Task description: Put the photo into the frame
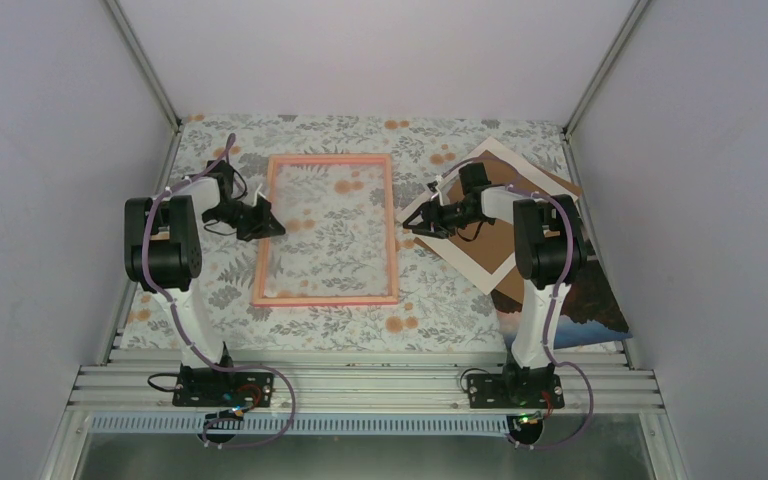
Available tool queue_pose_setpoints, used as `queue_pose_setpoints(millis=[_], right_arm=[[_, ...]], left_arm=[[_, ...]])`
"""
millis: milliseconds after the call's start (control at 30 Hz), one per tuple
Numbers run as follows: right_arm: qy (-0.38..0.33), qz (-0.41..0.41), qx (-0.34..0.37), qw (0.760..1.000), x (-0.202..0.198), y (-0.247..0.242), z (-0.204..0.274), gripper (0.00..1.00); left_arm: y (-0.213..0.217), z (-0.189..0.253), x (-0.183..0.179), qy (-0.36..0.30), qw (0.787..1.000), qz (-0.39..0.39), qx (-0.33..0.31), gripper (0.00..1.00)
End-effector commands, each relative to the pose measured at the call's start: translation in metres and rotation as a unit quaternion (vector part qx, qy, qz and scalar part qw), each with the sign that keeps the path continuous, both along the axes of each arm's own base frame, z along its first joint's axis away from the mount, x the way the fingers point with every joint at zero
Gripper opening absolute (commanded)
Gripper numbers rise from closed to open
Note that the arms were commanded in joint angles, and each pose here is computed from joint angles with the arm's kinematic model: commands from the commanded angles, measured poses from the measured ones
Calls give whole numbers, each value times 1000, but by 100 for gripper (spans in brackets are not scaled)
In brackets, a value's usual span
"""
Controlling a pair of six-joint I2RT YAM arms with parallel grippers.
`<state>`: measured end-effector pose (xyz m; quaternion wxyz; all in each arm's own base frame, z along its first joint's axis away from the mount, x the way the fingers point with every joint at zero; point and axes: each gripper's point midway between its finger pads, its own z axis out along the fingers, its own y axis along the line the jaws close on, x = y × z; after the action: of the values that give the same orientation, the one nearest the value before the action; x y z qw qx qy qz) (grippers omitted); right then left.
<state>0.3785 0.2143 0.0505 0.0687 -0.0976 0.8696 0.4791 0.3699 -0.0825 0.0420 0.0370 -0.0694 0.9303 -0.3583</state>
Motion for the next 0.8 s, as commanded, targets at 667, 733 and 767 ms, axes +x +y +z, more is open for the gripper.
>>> queue_pose_setpoints(millis=[667,733,767], right_arm=[[-21,2,5,1000,1,-1,12,57],[-22,3,5,1000,1,-1,12,57],[-22,3,5,1000,1,-1,12,57]], left_arm=[[10,4,-1,-10,1000,5,24,2],[10,3,-1,-9,1000,7,26,2],[11,2,-1,-9,1000,7,26,2]])
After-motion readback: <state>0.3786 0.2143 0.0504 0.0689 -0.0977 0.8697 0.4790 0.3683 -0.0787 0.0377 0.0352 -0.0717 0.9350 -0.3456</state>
